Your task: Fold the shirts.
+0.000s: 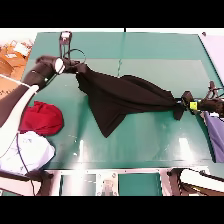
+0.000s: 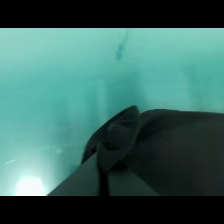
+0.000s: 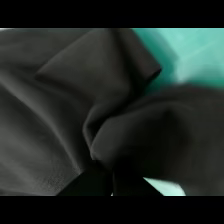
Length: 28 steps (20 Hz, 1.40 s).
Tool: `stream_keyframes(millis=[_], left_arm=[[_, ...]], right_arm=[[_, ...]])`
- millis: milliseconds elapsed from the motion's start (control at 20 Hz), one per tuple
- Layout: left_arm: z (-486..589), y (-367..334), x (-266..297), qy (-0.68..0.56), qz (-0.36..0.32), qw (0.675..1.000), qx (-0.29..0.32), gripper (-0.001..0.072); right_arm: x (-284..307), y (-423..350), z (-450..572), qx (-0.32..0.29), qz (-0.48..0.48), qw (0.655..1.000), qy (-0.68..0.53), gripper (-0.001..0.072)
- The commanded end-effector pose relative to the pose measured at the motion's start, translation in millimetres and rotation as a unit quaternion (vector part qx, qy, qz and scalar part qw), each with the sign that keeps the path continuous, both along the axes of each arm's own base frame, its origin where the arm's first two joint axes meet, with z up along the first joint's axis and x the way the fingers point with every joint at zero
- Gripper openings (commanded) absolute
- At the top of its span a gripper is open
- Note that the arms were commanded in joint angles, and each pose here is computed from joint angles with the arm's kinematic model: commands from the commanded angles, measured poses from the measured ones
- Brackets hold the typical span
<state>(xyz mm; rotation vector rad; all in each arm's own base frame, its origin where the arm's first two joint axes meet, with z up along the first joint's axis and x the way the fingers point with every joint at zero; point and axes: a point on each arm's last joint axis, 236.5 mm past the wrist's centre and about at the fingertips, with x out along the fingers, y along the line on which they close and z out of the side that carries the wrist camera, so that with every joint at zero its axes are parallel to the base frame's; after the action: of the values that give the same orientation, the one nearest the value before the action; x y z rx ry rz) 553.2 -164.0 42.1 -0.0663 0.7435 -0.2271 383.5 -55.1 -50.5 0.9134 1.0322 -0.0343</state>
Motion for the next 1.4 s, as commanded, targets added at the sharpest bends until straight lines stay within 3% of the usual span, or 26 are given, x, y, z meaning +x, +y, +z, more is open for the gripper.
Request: stream_keyframes(millis=[0,50,100,200,250,350,400,450,500,600,700,900,950,1000,1050,1100,1350], left_arm=[[-19,-7,12,0.017,0.01,0.999,-0.037,0.0329],[-15,0,7,0.043,0.012,0.998,-0.032,0.0718],[-12,11,0,0.075,0.015,0.997,-0.024,0.0673],[-2,42,-20,0.143,0.023,0.989,-0.004,0.067],[3,58,-30,0.172,0.024,0.985,0.007,0.0617],[3,73,-50,0.218,0.011,0.976,0.019,0.0614],[-1,75,-61,0.241,-0.001,0.97,0.023,0.051],[-8,73,-72,0.26,-0.019,0.965,0.027,0.021],[-15,69,-81,0.276,-0.04,0.96,0.03,0.0029],[-33,50,-103,0.313,-0.081,0.946,0.001,0.0025],[-57,37,-129,0.355,-0.111,0.928,-0.023,0.0025],[-108,21,-154,0.393,-0.076,0.907,-0.126,0.0026],[-117,16,-152,0.389,-0.058,0.906,-0.154,0.0171],[-124,10,-147,0.378,-0.041,0.908,-0.176,0.0554],[-127,3,-138,0.359,-0.023,0.912,-0.199,0.0582],[-131,-3,-130,0.342,-0.01,0.916,-0.209,0.0497],[-155,-64,-134,0.334,-0.034,0.918,-0.212,0.0496]], right_arm=[[23,-10,-14,-0.001,0.011,1.0,-0.008,0.0238],[32,-15,1,-0.005,0.016,1.0,-0.023,0.0415],[36,-20,15,-0.009,0.028,0.999,-0.032,0.0435],[31,-37,39,-0.011,0.047,0.999,-0.025,0.0433],[24,-48,49,-0.007,0.043,0.999,-0.015,0.0432],[6,-73,55,-0.005,0.017,1.0,-0.002,0.0385],[-5,-84,53,-0.004,0.004,1.0,0.009,0.0342],[-18,-93,48,0.002,-0.011,1.0,0.023,0.0343],[-30,-100,42,0.008,-0.024,0.999,0.035,0.0345],[-53,-109,26,0.024,-0.049,0.997,0.056,0.0349],[-70,-111,7,0.032,-0.062,0.995,0.071,0.0411],[-79,-106,-31,0.027,-0.065,0.994,0.086,0.0423],[-78,-104,-37,0.03,-0.064,0.993,0.09,0.0423],[-77,-102,-41,0.034,-0.063,0.993,0.094,0.0423],[-76,-100,-44,0.038,-0.061,0.993,0.096,0.0423],[-74,-98,-47,0.038,-0.059,0.993,0.098,0.0423],[-69,-102,-50,0.024,-0.063,0.993,0.093,0.0422]])
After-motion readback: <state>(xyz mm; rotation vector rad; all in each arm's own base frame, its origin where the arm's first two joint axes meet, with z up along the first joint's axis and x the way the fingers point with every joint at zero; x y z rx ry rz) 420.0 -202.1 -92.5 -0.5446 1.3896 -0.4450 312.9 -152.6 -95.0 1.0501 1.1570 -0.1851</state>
